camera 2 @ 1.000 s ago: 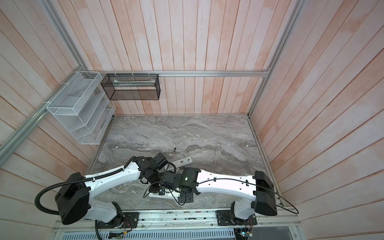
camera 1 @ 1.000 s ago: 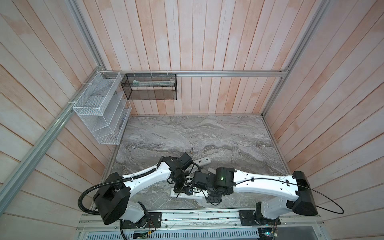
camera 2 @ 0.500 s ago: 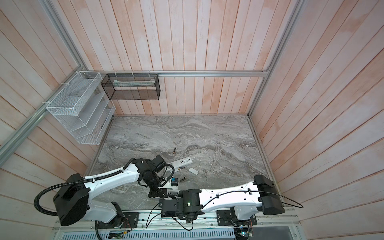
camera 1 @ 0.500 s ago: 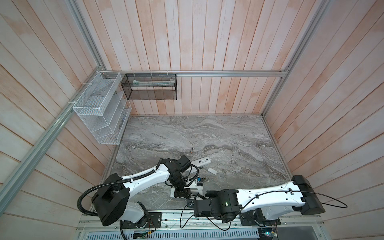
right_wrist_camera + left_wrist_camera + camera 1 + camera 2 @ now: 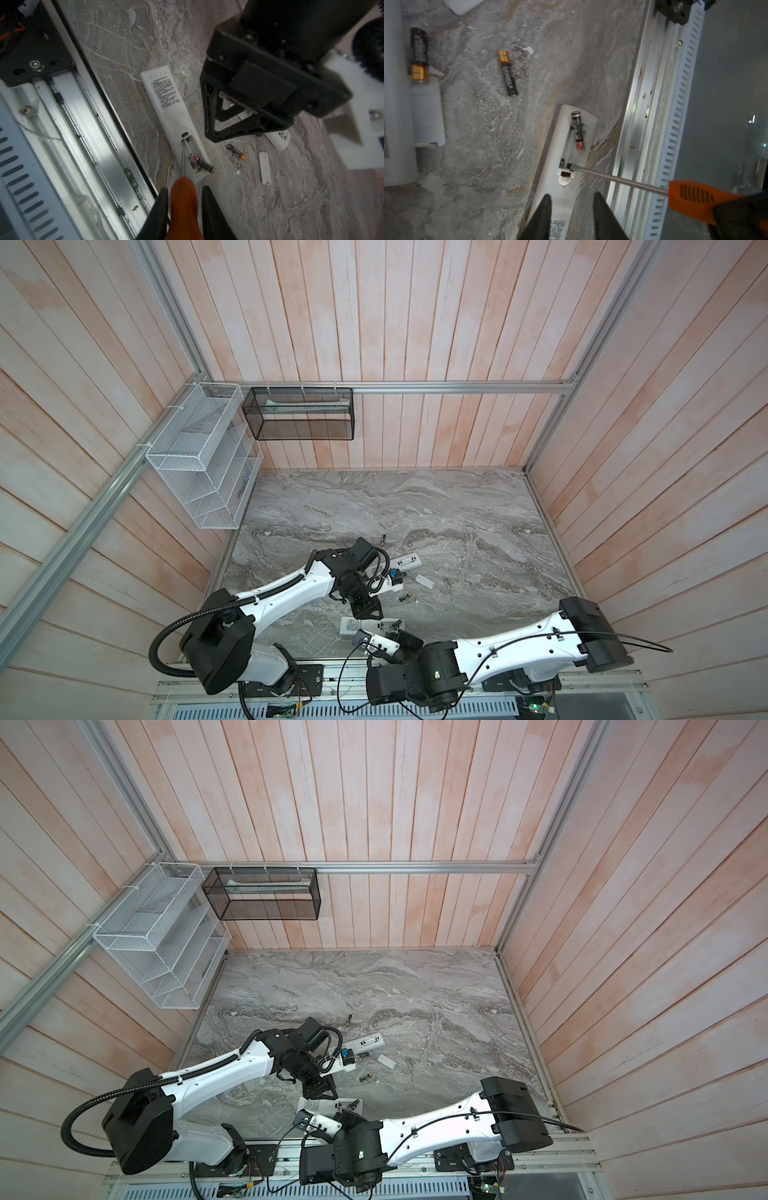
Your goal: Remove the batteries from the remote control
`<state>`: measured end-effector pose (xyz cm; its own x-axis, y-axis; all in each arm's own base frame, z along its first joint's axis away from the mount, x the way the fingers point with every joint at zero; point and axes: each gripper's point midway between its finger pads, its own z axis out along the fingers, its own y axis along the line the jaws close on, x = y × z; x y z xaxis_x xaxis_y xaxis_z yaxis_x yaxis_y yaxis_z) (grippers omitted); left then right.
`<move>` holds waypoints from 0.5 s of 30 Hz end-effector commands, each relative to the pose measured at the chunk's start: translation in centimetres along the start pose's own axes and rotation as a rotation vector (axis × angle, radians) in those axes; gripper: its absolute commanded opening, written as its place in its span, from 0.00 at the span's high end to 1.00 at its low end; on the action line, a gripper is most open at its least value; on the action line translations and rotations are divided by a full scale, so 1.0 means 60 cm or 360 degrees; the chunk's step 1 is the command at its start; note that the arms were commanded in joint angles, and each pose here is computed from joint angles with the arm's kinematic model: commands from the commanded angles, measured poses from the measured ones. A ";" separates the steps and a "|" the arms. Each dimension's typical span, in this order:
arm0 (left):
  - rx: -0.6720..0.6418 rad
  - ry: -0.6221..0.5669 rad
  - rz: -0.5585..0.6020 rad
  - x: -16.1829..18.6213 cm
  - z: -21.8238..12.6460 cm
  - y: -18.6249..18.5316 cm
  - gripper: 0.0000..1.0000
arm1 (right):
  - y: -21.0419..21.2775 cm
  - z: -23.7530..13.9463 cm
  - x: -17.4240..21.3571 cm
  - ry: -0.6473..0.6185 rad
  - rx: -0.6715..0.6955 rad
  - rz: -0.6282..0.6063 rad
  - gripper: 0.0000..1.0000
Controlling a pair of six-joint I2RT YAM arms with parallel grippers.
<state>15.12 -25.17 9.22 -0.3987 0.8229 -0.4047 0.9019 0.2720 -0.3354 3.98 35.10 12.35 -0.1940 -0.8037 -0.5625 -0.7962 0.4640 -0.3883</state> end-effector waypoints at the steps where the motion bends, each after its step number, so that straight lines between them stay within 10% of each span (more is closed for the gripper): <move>1: -0.0093 -0.0015 -0.0185 -0.019 -0.005 0.028 0.48 | -0.017 0.110 0.128 0.0296 0.0324 0.0015 1.00; 9: -0.0294 -0.0019 -0.0345 -0.020 -0.040 0.073 0.01 | -0.021 0.055 0.108 0.0326 0.0338 0.0025 1.00; 15: -0.0546 -0.0269 -0.0782 -0.027 -0.141 0.172 0.00 | -0.110 -0.043 0.079 0.0173 0.0223 0.0373 1.00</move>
<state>23.66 -21.51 11.25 -0.7001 0.6120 -0.3679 0.7098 0.6527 -0.2650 4.46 32.20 13.29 -0.3479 -0.7056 -0.6173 -0.6992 0.6340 -0.3306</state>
